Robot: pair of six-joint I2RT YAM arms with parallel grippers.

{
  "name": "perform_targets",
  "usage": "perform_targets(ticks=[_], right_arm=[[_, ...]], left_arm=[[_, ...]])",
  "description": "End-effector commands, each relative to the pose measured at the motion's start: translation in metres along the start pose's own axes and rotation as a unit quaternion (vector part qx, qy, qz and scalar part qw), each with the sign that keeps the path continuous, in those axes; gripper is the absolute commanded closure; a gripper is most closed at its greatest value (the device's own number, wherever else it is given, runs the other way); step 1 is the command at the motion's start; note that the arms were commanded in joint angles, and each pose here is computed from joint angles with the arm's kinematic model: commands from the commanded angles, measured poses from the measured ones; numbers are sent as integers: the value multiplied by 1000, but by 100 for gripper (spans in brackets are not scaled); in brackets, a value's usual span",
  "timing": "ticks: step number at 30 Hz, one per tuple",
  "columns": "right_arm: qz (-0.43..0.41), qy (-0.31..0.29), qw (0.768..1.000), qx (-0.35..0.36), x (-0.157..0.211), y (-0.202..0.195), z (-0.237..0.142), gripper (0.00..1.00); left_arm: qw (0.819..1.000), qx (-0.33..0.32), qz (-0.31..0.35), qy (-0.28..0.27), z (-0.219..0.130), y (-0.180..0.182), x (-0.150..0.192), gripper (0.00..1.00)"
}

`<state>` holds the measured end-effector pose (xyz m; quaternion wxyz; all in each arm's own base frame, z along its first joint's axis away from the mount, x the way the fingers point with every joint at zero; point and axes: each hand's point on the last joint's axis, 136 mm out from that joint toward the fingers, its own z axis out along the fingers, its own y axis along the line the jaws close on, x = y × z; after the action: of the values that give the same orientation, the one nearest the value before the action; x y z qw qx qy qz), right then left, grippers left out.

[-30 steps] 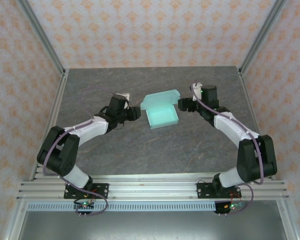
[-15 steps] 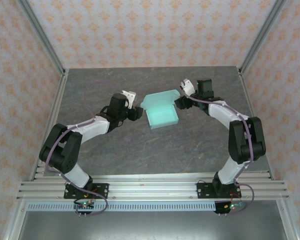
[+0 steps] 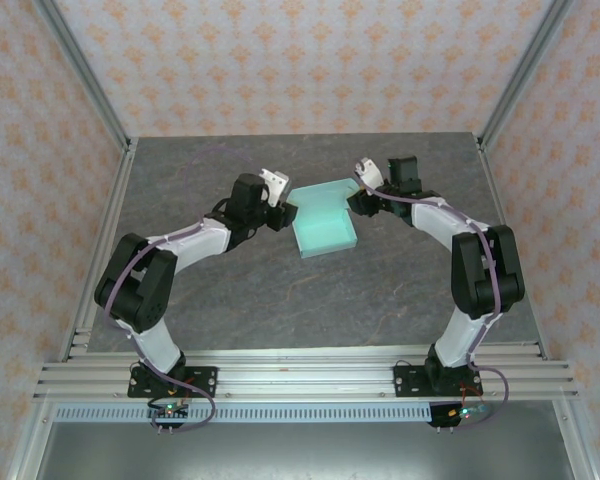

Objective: Fold the paper box

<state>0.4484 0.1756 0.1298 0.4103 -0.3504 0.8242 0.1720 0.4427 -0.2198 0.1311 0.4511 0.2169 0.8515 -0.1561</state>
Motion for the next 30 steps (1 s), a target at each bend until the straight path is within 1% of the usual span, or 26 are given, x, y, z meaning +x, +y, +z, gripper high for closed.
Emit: perform_targets(ticks=[1, 5, 8, 13, 18, 22, 28, 30], right_arm=[[-13, -16, 1000, 0, -13, 0, 4, 65], [-7, -13, 1000, 7, -14, 1, 5, 71], [1, -9, 1000, 23, -15, 0, 5, 76], [23, -2, 998, 50, -15, -3, 3, 83], [31, -7, 997, 66, -19, 2, -1, 89], [36, -5, 996, 84, -22, 7, -3, 92], [43, -2, 994, 103, -21, 5, -7, 94], [45, -1, 993, 106, -20, 5, -8, 94]], left_arm=[[1000, 10, 13, 4, 2, -4, -5, 54], [1000, 9, 5, 6, 2, -5, -2, 62], [1000, 3, 1, 8, 3, -3, 2, 64], [1000, -5, 0, 10, 0, -1, 4, 70], [1000, -3, -1, 8, -3, -2, 5, 79], [1000, -5, -4, 8, -5, -2, 6, 79], [1000, -11, -1, 19, -5, 0, 13, 69], [1000, -12, 0, 19, -4, 1, 14, 71]])
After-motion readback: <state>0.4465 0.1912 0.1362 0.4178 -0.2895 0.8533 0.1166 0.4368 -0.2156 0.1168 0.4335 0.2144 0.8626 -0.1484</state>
